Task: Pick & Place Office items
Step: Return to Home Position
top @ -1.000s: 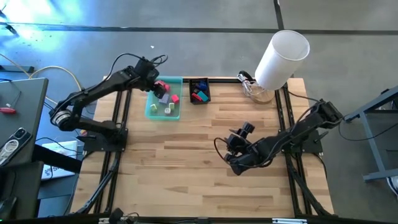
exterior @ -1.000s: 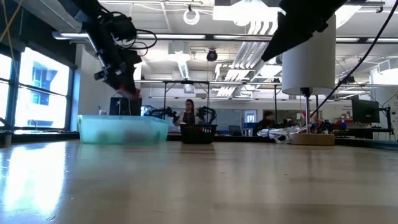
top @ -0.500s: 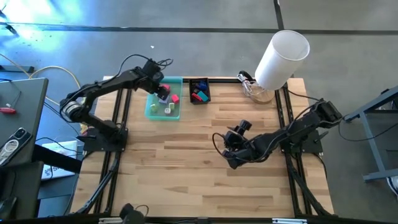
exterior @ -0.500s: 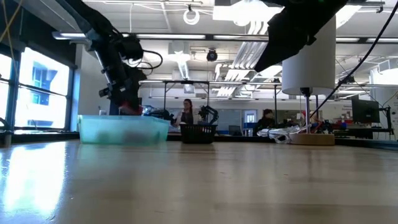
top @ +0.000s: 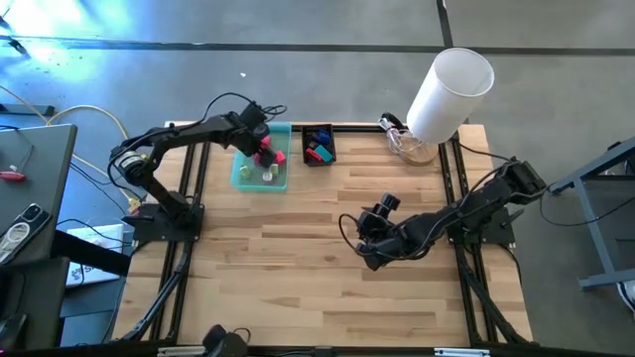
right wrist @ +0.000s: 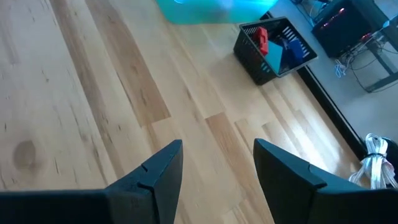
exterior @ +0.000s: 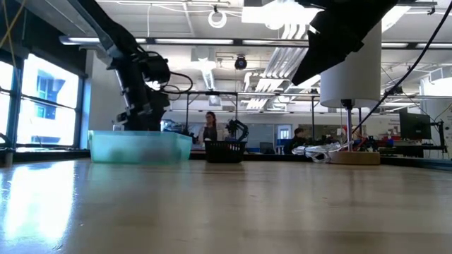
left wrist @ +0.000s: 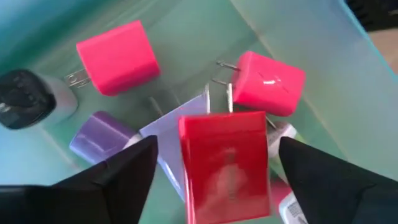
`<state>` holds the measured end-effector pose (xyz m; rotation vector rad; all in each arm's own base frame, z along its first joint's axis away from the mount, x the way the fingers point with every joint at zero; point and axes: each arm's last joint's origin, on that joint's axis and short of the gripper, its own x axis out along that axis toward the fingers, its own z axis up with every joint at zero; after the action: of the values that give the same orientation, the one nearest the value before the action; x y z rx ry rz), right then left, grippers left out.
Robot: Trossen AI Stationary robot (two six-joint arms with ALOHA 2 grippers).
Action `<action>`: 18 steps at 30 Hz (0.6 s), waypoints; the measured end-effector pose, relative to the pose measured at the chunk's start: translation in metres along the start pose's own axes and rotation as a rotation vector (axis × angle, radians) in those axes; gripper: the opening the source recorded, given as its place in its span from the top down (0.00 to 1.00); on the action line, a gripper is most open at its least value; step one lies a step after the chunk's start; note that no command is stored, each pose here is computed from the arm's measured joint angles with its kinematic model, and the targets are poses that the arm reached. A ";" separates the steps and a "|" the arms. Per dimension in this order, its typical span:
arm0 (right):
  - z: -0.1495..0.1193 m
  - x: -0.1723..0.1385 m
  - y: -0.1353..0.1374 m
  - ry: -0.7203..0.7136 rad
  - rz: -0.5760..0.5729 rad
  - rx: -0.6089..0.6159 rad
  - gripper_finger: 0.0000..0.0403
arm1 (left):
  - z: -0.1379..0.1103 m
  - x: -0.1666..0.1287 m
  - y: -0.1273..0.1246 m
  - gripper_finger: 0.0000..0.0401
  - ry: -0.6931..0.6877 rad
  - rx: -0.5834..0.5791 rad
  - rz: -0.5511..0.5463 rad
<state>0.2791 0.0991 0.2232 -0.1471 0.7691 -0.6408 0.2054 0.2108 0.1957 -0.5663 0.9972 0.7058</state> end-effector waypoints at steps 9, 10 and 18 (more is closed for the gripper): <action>0.000 0.001 -0.001 0.003 -0.001 -0.001 0.54 | 0.004 -0.017 -0.005 0.14 -0.054 0.100 -0.004; 0.000 0.001 -0.001 0.003 -0.001 -0.001 0.54 | 0.004 -0.024 -0.006 0.14 -0.077 0.105 -0.005; 0.001 0.001 -0.001 0.003 0.002 -0.029 0.54 | 0.000 -0.076 -0.012 0.13 -0.229 0.104 -0.023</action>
<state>0.2797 0.0981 0.2233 -0.1723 0.7813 -0.6286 0.1874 0.1825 0.2646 -0.3955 0.8074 0.6773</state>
